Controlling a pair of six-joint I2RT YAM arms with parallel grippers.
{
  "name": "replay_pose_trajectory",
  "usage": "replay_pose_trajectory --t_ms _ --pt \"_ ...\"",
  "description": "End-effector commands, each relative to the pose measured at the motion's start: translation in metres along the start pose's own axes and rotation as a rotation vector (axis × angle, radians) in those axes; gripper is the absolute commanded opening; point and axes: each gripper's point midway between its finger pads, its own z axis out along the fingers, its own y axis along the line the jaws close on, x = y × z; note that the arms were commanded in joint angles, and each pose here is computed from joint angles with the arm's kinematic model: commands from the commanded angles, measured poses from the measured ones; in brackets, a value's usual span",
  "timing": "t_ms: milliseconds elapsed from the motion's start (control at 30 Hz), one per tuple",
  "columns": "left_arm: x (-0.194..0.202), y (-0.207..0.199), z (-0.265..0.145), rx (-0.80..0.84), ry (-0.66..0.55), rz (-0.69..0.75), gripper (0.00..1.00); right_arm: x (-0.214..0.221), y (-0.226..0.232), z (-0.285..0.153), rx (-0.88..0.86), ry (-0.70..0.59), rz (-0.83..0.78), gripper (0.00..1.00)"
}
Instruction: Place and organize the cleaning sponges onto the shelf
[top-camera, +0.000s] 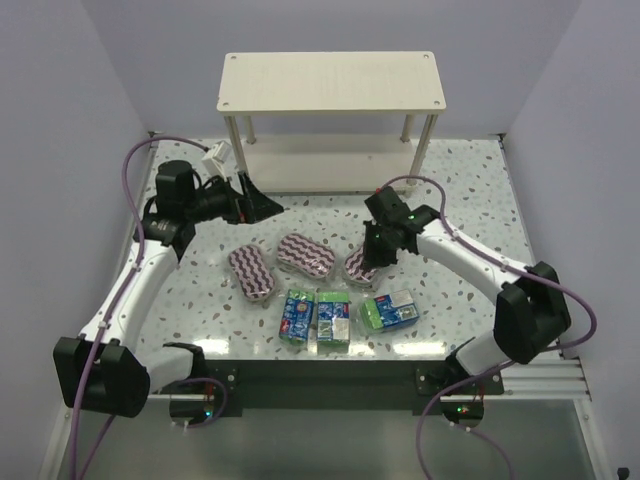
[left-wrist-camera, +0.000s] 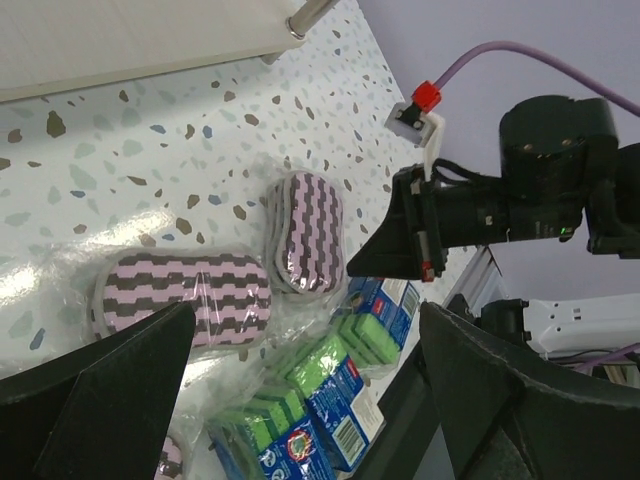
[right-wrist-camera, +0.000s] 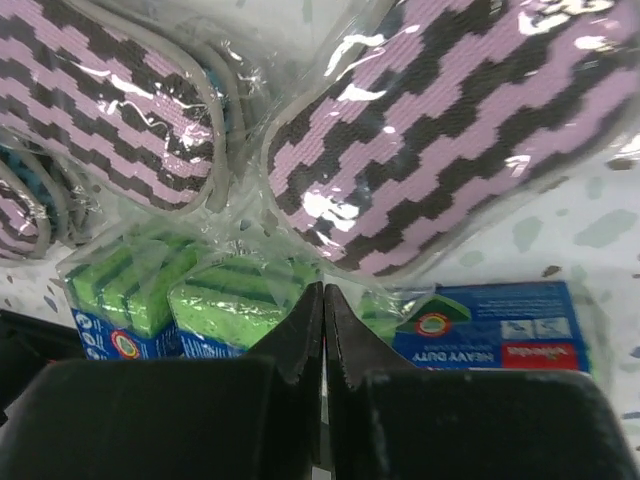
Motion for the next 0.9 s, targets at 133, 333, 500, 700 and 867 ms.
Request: replay_pose_trajectory --t_ms 133,333,500,700,867 --pt "-0.010 -0.003 0.000 -0.007 -0.011 0.064 1.00 0.033 0.032 0.042 -0.033 0.097 -0.026 0.00" --pt "-0.006 0.000 -0.002 -0.022 0.004 0.077 1.00 0.039 0.006 0.052 0.104 0.129 -0.045 0.00" --pt "-0.003 0.002 -0.001 -0.023 0.008 0.073 1.00 0.018 -0.014 0.054 0.202 0.075 -0.035 0.00" --pt "-0.004 0.001 0.000 -0.011 0.005 0.074 1.00 -0.013 -0.069 0.034 0.363 -0.004 0.058 0.00" --pt "-0.005 0.002 0.003 -0.005 0.009 0.066 1.00 -0.044 -0.110 0.016 0.441 -0.061 0.127 0.03"
